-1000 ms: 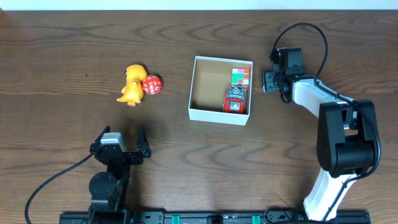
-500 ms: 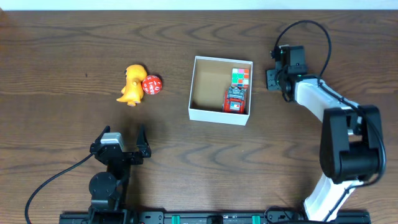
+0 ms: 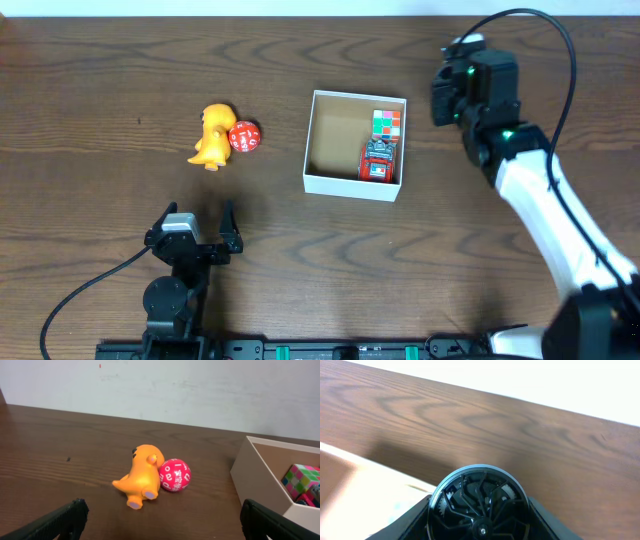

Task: Pack container
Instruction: 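Lower the right gripper onto the black puck and grasp it, then carry the black puck into the white box and release it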

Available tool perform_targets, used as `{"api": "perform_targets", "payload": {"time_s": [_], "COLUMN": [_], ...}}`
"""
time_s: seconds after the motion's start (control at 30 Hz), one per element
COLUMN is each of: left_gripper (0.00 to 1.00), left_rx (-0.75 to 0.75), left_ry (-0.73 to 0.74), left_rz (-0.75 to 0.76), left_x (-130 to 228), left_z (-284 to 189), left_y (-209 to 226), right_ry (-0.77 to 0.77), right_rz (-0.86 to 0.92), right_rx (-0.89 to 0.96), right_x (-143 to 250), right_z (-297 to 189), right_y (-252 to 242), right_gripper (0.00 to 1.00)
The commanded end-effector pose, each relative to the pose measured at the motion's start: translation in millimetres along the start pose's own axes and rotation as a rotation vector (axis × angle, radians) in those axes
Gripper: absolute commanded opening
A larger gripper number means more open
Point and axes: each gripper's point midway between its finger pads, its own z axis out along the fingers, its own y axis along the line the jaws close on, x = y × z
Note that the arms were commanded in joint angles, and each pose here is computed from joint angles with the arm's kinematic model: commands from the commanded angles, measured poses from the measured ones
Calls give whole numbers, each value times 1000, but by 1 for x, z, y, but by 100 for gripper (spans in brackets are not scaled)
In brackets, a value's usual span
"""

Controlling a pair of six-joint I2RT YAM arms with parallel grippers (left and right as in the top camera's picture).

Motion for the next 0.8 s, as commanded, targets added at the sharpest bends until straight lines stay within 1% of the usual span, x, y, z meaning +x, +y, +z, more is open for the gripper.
{"api": "perform_targets", "payload": {"time_s": [0.0,0.13,0.33,0.57,0.77], "left_gripper": [98,98,98,98,98], "left_rx": [-22,-22,-22,-22,-22], "left_ry": [54,54,54,54,54], "left_rz": [0,0,0,0,0], "left_x": [17,17,17,17,17], "left_z": [1,1,1,1,1], "left_y": [5,5,5,5,5], "right_ry": [-43,-34,52,157,194], "right_rz": [-57,-123,-195,-222,-229], "right_rx": [-92,-186,-261,-263,-261], "right_x": [-12,-6,25,63,83], "right_z": [-24,-36,-29,9,36], "right_y": [45,94,138,151,156], "right_gripper": [50,50,50,53,56]}}
